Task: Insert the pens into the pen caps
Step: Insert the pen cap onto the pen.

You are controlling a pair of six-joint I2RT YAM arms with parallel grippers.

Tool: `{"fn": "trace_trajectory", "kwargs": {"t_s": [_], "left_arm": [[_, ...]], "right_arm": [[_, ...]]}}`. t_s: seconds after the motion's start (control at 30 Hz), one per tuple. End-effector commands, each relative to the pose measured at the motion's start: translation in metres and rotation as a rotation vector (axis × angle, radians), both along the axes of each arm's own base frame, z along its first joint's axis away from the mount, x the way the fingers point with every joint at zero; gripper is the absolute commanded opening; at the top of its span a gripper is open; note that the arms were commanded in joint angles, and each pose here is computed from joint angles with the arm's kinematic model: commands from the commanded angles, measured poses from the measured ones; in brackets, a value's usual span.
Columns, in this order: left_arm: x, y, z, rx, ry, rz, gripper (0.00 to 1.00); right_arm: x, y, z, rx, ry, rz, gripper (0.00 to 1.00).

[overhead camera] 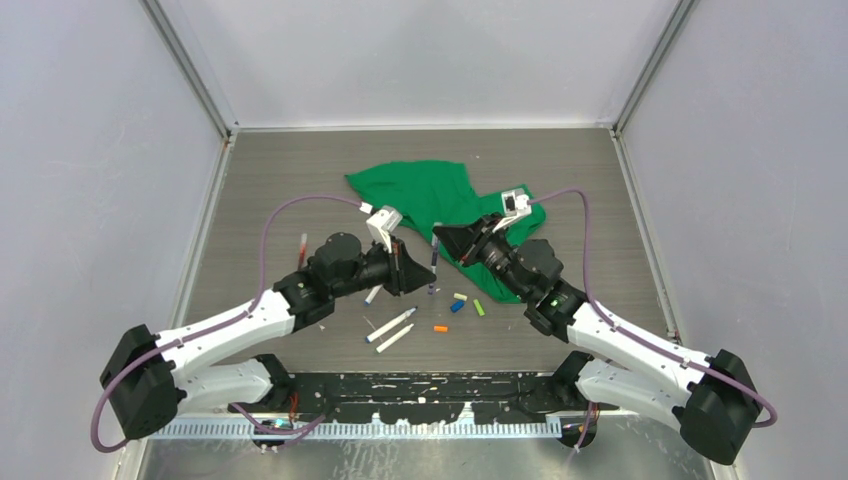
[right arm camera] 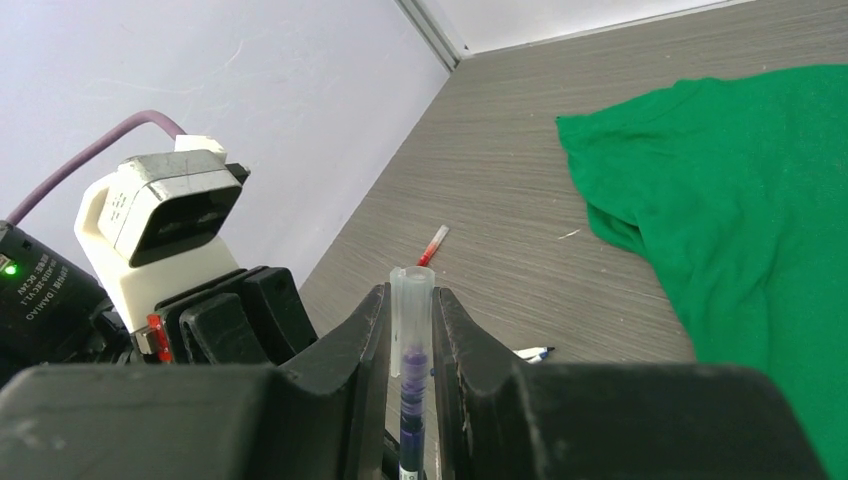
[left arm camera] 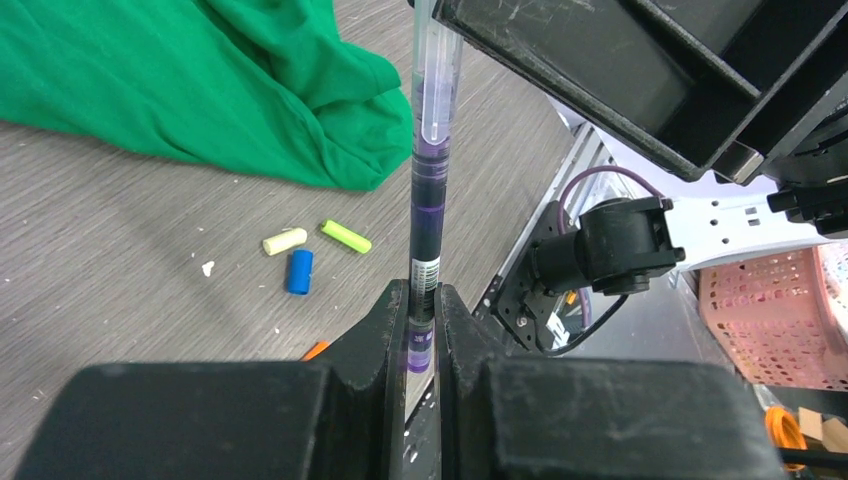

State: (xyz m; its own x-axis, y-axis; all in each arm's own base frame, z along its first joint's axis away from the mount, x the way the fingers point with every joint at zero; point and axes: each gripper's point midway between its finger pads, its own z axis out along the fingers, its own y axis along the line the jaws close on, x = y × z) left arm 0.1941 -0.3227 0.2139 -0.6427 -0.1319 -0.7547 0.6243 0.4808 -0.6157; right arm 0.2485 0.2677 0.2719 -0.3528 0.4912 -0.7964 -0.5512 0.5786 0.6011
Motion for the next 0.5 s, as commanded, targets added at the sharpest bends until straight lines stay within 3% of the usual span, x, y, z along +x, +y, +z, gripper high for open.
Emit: {"fn": "trace_trajectory", "kwargs": {"t_s": [0.0,0.17,0.47], "left_arm": [[0.031,0.008,0.115,-0.236,-0.275,0.122,0.00],[0.040,0.010,0.111,-0.187,-0.292,0.155,0.00],[0.049,0.011,0.130,-0.262,-0.310,0.164,0.00]], "right_arm": [[-0.026,0.013,-0.043,-0.125,0.122,0.128,0.14],[-0.022,0.012,-0.061,-0.193,0.222,0.082,0.13],[-0.049,0.021,-0.097,-0.257,0.250,0.127,0.12]]}}
